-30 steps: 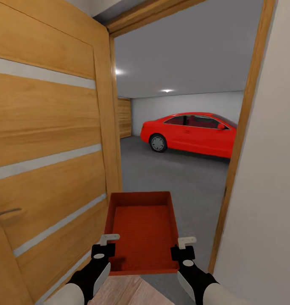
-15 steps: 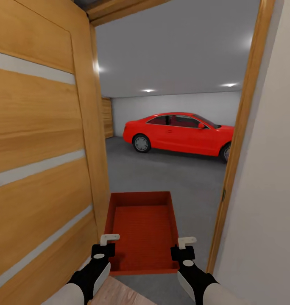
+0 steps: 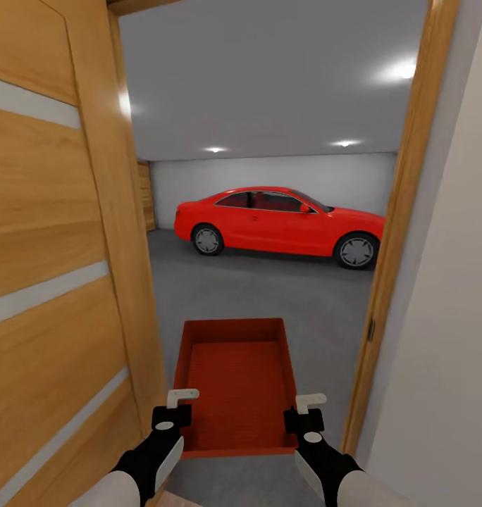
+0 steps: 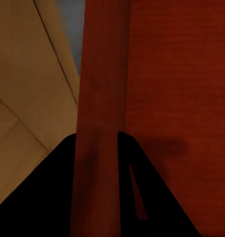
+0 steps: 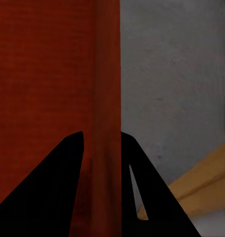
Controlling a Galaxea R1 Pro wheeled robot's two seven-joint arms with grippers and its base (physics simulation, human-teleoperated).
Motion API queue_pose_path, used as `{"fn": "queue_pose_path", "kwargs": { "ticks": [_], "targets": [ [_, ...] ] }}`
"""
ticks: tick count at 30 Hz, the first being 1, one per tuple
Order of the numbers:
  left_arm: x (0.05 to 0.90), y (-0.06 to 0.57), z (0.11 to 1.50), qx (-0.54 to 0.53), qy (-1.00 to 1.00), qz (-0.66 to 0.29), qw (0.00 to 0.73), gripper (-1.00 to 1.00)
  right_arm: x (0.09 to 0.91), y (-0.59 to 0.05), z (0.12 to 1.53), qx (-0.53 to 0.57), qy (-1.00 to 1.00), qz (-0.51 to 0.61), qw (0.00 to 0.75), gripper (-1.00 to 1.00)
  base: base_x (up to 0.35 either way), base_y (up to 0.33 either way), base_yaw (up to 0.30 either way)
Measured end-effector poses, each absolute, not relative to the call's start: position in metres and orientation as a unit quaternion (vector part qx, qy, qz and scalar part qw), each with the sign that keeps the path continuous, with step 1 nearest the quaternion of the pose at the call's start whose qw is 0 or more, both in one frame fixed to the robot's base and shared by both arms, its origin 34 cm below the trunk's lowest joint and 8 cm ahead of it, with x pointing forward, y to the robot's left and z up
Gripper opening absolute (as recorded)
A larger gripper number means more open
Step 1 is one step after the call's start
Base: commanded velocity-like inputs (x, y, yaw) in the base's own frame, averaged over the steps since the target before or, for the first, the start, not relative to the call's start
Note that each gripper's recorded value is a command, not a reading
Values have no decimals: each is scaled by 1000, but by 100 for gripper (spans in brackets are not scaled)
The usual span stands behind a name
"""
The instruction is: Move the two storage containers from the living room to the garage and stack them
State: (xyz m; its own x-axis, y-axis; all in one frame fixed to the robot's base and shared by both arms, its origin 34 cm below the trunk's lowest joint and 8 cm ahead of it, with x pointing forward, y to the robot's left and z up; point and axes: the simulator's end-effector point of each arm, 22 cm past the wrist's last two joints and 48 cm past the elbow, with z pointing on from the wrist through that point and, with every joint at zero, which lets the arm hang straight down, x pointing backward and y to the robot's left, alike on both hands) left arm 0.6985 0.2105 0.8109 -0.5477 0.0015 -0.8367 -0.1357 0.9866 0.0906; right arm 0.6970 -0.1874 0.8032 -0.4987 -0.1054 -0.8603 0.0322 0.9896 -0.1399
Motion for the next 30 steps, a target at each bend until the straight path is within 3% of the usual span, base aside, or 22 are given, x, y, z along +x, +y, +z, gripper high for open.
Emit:
{"fn": "queue_pose_path", "kwargs": {
  "ticks": [25,30],
  "targets": [
    [699,210,811,-38,877,73,474,-100,697,-187,803,-21,863,-69,500,-100,246,238,-287],
    [699,211,811,-38,877,73,474,-100,697,-187,803,-21,863,-69,500,-100,211,191,-131]
  ]
}}
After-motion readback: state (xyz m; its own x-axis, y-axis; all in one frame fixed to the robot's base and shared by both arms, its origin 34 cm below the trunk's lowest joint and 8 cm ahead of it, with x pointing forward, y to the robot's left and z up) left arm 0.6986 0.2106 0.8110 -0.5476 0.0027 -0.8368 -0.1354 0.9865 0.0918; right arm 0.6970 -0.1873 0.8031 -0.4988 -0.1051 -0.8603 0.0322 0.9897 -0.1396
